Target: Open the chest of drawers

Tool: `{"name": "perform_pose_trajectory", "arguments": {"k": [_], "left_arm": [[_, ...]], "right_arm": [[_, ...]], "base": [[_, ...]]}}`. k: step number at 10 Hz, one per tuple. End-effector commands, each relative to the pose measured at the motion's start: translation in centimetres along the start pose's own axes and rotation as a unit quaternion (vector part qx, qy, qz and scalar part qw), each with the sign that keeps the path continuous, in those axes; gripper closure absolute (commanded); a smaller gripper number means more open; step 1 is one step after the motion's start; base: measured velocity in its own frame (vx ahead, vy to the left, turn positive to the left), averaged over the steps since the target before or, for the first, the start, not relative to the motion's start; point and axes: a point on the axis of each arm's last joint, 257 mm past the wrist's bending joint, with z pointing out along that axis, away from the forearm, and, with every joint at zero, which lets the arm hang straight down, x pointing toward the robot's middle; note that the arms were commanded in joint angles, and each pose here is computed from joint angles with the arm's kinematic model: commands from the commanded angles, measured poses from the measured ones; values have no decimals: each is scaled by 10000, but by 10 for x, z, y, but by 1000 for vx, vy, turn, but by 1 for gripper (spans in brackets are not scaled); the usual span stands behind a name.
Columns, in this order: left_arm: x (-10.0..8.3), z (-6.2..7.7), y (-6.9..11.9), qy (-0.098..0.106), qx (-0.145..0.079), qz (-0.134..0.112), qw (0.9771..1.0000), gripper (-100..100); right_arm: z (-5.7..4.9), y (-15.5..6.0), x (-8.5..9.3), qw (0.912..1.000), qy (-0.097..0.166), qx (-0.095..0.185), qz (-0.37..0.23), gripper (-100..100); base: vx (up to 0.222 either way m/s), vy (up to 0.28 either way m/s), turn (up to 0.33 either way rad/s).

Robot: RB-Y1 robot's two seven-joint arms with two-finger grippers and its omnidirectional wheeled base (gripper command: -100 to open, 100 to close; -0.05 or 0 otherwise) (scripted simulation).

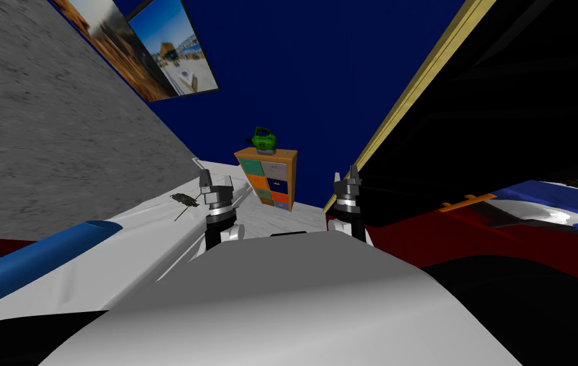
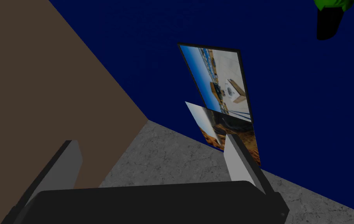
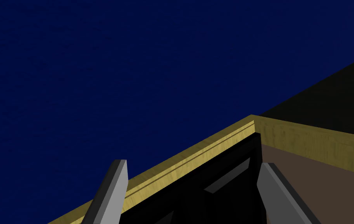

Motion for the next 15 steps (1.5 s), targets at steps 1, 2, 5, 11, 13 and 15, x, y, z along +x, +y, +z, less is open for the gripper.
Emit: {"name": "perform_pose_trajectory", "arguments": {"k": [1,2,5,11,13,15], "left_arm": [[0,0,0,0,0,0,10000,0],[0,0,0,0,0,0,10000,0],[0,0,0,0,1,0,10000,0],[10,-2,10,365,-90,135,9992,-100],[16,-5,24,609,-212,234,9976,-100],[21,-10,40,772,-362,307,9959,-100]], "right_arm": [[0,0,0,10000,0,0,0,0],[0,0,0,10000,0,0,0,0],[0,0,0,10000,0,-1,0,0],[0,0,0,10000,0,1,0,0],[0,0,0,10000,0,2,0,0],[0,0,0,10000,0,2,0,0]], "base": [[0,0,0],[0,0,0],[0,0,0],[8,-2,-8],[47,-7,-29],[68,-12,-40]]}}
